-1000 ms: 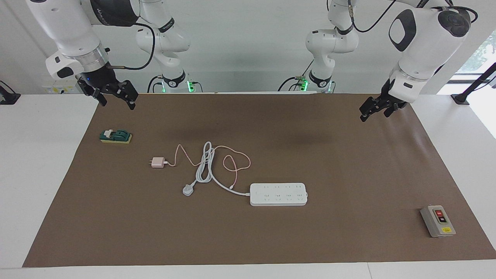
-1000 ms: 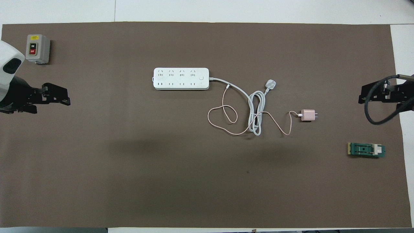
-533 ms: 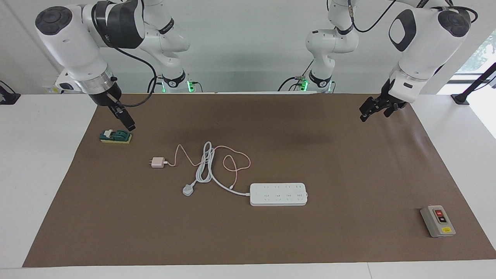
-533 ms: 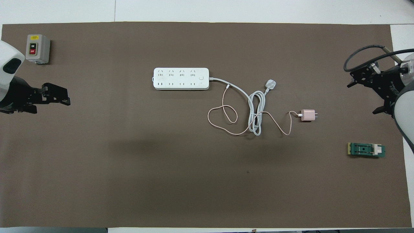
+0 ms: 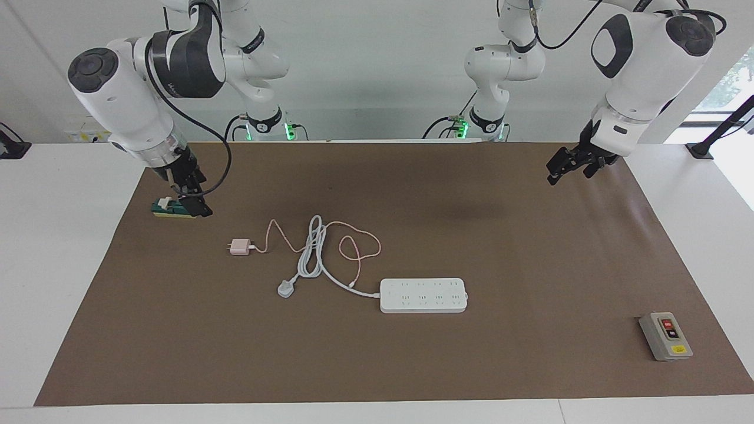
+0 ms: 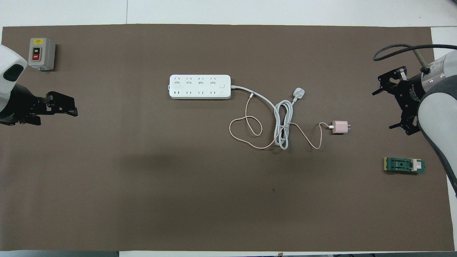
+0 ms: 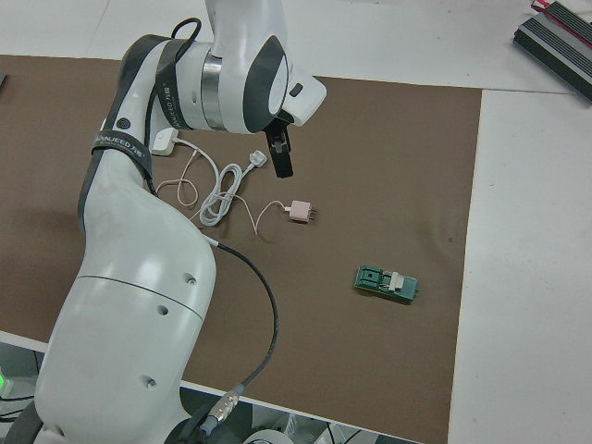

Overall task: Plug charger into power strip
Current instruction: 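Move the right gripper toward the pink charger, then lower the right gripper and close it on the pink charger, then lift the charger with the right gripper while the left gripper reaches the strip, then grip the strip end with the left gripper while the right gripper brings the charger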

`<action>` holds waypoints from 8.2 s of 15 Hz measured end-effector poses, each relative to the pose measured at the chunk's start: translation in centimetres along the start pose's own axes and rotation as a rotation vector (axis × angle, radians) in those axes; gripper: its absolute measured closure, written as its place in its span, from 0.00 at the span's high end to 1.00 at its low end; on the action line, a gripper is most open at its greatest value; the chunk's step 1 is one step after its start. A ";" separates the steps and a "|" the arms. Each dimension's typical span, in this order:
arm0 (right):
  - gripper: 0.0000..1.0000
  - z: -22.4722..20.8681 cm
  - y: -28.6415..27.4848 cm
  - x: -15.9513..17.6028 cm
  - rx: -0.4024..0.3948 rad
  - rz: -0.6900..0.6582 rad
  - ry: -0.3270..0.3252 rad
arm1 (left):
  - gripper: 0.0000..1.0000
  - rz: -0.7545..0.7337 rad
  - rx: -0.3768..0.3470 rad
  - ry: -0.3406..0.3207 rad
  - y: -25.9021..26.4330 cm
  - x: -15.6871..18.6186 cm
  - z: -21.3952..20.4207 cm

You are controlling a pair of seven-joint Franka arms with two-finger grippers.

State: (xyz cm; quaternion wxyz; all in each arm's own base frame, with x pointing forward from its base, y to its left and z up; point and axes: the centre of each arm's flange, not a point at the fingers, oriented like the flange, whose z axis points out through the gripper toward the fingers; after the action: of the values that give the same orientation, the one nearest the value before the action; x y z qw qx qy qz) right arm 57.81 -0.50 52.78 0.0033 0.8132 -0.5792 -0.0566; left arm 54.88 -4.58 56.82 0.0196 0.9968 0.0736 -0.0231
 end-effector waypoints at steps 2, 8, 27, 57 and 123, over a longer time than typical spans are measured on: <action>1.00 -0.2 0.0 -0.4 0.004 -0.006 -0.001 | 1.00 0.000 0.000 0.000 0.0 0.0 0.0; 1.00 0.3 0.1 0.6 0.085 0.058 -0.119 | 1.00 0.000 0.000 0.000 0.0 0.0 0.0; 1.00 15.6 -0.9 3.4 0.111 0.264 -0.189 | 1.00 0.000 0.000 0.000 0.0 0.0 0.0; 1.00 24.2 2.5 6.7 0.142 0.232 -0.353 | 1.00 0.000 0.000 0.000 0.0 0.0 0.0; 0.47 4.8 -9.0 -15.1 0.333 0.148 -0.470 | 1.00 0.344 -1.585 0.003 5.1 6.6 31.1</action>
State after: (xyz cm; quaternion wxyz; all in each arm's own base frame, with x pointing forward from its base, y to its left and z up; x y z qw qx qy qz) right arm 61.00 17.00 48.69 -0.2602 0.7225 -0.6233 -0.1473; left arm 60.84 -9.99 25.67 0.7230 0.6843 -0.0861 0.0405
